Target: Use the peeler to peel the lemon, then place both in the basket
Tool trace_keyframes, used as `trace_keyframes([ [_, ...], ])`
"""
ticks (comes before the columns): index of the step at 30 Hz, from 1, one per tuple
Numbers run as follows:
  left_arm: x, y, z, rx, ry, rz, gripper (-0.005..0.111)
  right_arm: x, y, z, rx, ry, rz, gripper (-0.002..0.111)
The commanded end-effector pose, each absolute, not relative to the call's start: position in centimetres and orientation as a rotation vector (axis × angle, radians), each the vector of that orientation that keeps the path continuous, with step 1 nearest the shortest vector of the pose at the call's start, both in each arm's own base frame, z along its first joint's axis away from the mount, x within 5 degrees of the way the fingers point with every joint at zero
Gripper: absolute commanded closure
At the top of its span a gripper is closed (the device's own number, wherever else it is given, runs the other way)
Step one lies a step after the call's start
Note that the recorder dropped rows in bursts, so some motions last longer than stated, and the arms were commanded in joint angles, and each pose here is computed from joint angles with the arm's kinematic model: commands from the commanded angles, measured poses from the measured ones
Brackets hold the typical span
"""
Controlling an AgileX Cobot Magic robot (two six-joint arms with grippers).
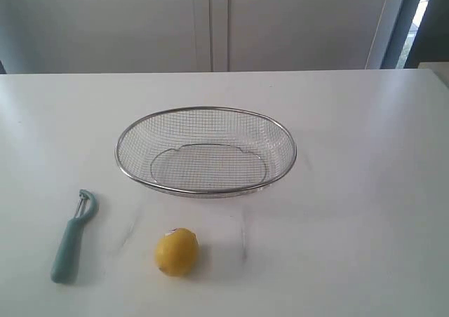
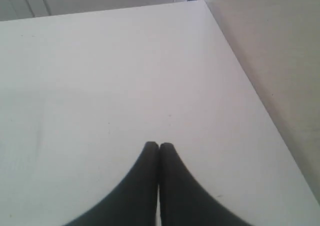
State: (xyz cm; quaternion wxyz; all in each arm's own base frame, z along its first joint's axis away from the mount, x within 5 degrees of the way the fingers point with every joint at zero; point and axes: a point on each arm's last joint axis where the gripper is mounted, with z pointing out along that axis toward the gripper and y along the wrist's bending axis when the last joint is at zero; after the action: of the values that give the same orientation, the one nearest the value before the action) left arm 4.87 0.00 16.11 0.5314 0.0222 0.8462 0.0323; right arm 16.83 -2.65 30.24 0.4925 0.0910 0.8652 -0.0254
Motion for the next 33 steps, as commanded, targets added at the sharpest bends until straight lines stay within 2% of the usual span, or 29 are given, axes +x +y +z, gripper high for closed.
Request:
trace_keyframes([
  [1,4.8,0.0,15.8,0.039,2.031,0.064,0.107,17.6,-2.9,30.6,0.233,2.168,-0.061,0.108],
  [10,4.8,0.0,15.8,0.039,2.031,0.064,0.107,18.7,-3.0,30.6,0.256,2.352,-0.045,0.108],
  [33,4.8,0.0,15.8,0.039,2.031,0.064,0.107,19.4,-2.7,27.1,0.321,2.739,0.039,0.108],
])
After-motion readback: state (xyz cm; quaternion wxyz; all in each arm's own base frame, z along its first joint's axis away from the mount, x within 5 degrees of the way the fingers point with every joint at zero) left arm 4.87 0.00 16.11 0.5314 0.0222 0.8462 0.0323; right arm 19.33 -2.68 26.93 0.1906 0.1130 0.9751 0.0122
